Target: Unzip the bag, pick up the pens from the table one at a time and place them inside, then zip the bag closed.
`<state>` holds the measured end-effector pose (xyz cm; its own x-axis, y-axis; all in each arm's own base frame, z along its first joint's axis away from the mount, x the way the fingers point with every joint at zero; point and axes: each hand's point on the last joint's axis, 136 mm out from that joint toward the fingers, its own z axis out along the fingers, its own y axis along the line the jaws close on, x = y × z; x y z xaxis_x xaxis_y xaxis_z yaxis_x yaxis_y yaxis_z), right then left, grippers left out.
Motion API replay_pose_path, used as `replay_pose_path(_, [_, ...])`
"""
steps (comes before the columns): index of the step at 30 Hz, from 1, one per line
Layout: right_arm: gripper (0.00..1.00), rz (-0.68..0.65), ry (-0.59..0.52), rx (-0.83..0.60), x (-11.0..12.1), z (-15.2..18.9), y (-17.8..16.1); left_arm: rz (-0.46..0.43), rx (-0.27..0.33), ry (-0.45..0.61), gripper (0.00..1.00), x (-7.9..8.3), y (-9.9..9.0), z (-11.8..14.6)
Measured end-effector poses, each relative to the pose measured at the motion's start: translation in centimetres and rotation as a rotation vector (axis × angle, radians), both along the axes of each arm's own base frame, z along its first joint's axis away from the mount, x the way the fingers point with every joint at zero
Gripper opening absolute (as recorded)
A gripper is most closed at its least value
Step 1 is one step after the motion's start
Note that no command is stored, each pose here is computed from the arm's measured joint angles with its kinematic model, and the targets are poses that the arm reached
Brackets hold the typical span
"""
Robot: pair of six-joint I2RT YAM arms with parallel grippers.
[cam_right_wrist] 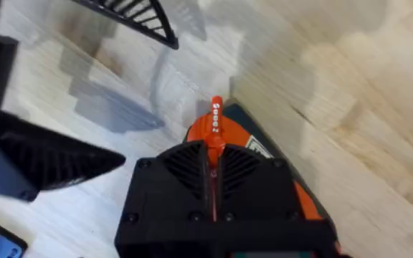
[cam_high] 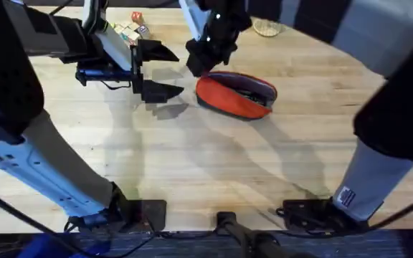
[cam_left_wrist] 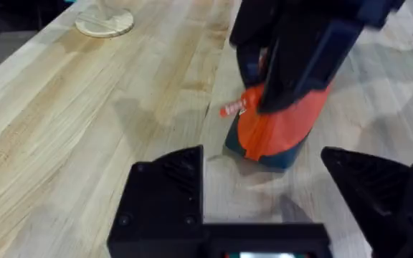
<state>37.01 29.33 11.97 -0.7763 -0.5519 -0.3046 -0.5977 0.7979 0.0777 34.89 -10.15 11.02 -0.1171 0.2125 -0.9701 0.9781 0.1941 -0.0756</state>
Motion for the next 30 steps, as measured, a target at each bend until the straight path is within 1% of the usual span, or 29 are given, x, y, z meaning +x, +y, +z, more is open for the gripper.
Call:
replay_pose_path(6, [0.030,-0.007,-0.062,0.012,0.0,3.0,-0.7,0.000,0.008,0.005,0.994,0.0,0.0,-0.1])
replay_pose_path(11, [0.030,-0.013,-0.073,0.008,0.1,3.3,-0.9,-0.003,0.017,0.012,0.993,-0.1,0.0,-0.5])
replay_pose_path(13, [0.030,-0.013,-0.073,0.008,0.1,3.3,-0.9,-0.010,0.013,0.032,0.993,-0.1,-0.2,-1.1])
replay_pose_path(15, [0.030,-0.013,-0.074,0.007,0.1,3.3,-0.9,-0.022,0.004,0.055,0.993,-0.2,-0.7,-2.1])
replay_pose_path(17, [0.030,-0.014,-0.074,0.006,0.1,3.3,-0.9,-0.038,-0.018,0.069,0.993,-0.2,-1.4,-3.2])
replay_pose_path(18, [0.030,-0.014,-0.075,0.006,0.1,3.3,-0.9,-0.067,-0.065,0.046,0.993,0.1,-2.7,-4.0])
replay_pose_path(22, [0.030,-0.013,-0.074,0.006,0.1,3.3,-0.9,-0.095,-0.085,-0.004,0.993,0.3,-3.7,-3.6])
replay_pose_path(30, [0.030,-0.012,-0.074,0.006,0.1,3.3,-0.9,-0.147,-0.092,-0.038,0.993,0.3,-5.8,-3.4])
